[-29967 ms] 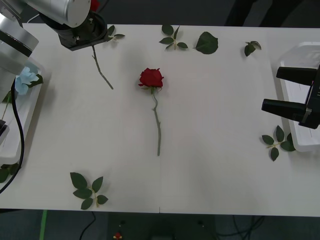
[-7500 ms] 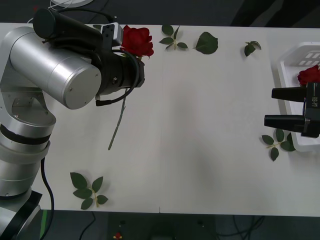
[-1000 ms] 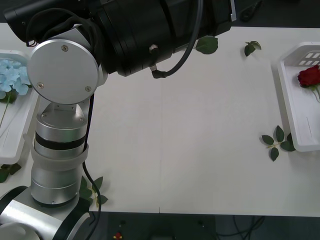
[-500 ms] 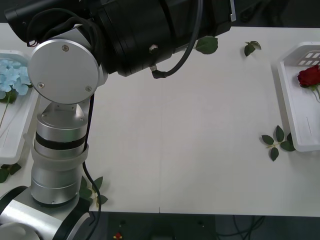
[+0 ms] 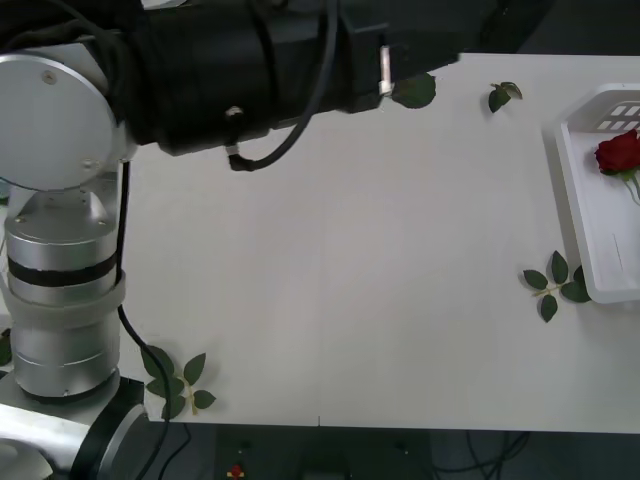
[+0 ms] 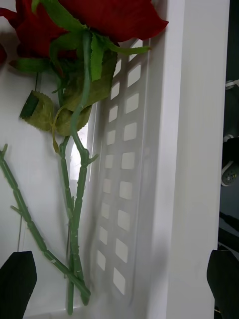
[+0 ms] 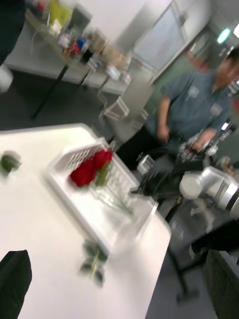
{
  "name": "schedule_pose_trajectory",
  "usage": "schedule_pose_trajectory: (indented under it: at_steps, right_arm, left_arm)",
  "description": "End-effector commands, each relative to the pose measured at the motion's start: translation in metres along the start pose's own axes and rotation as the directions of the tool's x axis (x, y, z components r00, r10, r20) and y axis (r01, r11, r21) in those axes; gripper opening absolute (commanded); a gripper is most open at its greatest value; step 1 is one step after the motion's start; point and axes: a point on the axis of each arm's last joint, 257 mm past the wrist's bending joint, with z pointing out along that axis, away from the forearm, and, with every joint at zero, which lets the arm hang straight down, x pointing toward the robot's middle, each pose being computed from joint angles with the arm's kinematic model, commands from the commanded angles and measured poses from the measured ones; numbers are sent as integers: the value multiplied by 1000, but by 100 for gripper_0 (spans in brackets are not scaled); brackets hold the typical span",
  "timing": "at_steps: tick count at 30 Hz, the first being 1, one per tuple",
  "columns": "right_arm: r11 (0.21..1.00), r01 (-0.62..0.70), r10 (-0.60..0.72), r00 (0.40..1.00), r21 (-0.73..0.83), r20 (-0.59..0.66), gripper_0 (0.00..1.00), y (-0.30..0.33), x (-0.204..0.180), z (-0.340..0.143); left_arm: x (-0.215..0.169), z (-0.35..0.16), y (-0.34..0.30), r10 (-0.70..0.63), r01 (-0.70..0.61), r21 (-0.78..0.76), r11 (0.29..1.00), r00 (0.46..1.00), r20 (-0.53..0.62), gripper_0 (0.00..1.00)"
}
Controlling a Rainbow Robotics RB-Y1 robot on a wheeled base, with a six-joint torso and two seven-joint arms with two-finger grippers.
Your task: Place the red flowers into the right box and the blue flowers into the left box. If a person shows an open palm, hand one flower to the person first, then continue sorting.
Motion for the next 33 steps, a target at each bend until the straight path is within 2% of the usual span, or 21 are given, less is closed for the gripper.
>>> schedule_pose_trajectory:
  at_steps: [1, 5, 9, 12, 17, 20, 23, 28, 33]
  right_arm:
    - [998, -53, 56, 997, -44, 55, 100, 22, -27, 0]
    - [988, -98, 110, 990, -120, 89, 100, 46, -42, -5]
    - [967, -123, 148, 984, -221, 97, 100, 73, -61, -23]
    - [928, -130, 173, 980, -349, 95, 100, 104, -80, -58]
    - [853, -73, 162, 978, -518, 128, 100, 151, -93, -119]
    - [798, 37, 117, 969, -601, 215, 100, 186, -99, -166]
    - [730, 150, 82, 950, -667, 302, 100, 223, -101, -208]
    - [614, 358, 26, 881, -703, 471, 100, 280, -101, -269]
    - [481, 494, 9, 823, -724, 568, 100, 322, -91, -313]
  left_arm:
    - [-19, -69, 23, 127, -133, -77, 988, 989, -71, 100]
    - [14, -114, 58, 181, -217, -141, 966, 956, -232, 100]
    - [6, -137, 90, 260, -315, -235, 920, 936, -237, 100]
    - [18, -161, 130, 348, -451, -311, 837, 876, -333, 100]
    - [64, -193, 178, 378, -599, -322, 733, 753, -539, 100]
    - [100, -210, 198, 389, -683, -258, 683, 639, -663, 100]
    - [112, -218, 212, 393, -724, -246, 644, 589, -706, 100]
    - [115, -221, 216, 388, -732, -253, 633, 582, -715, 100]
    - [115, -222, 217, 385, -734, -251, 631, 578, -720, 100]
